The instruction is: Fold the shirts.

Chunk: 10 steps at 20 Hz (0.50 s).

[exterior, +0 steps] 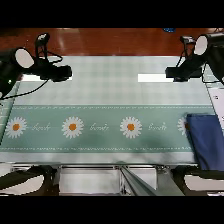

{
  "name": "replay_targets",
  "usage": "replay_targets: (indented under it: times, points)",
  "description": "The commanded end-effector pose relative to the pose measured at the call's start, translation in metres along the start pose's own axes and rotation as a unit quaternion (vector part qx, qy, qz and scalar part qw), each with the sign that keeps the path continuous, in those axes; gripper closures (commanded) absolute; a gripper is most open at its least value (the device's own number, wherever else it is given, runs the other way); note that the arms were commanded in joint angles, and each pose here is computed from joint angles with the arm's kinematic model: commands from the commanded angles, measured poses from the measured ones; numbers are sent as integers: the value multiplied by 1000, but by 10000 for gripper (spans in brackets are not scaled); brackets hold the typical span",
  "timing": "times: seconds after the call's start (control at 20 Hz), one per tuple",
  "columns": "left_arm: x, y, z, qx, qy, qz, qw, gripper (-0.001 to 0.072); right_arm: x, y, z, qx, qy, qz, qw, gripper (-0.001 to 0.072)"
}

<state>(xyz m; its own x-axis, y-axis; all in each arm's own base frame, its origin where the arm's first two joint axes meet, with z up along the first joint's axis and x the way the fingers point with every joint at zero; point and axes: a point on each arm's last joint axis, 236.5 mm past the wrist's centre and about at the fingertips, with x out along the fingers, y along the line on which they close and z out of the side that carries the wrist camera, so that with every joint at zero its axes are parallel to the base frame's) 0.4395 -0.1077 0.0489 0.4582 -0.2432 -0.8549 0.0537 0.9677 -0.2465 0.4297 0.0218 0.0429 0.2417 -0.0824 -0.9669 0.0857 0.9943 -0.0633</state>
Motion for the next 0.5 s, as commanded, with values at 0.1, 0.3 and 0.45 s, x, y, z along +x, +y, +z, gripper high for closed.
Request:
replay_targets:
  times: [0.1, 0.3, 0.45]
  points:
    - [7, 3, -4, -2, 11, 3, 1000, 690, 0, 1, 1, -2, -2, -3, 1000, 688]
    - [14, 5, -7, -3, 19, 5, 1000, 690, 0, 1, 1, -2, -2, -3, 1000, 688]
    - [18, 6, -9, -4, 24, 6, 1000, 690, 0, 1, 1, -2, -2, -3, 1000, 688]
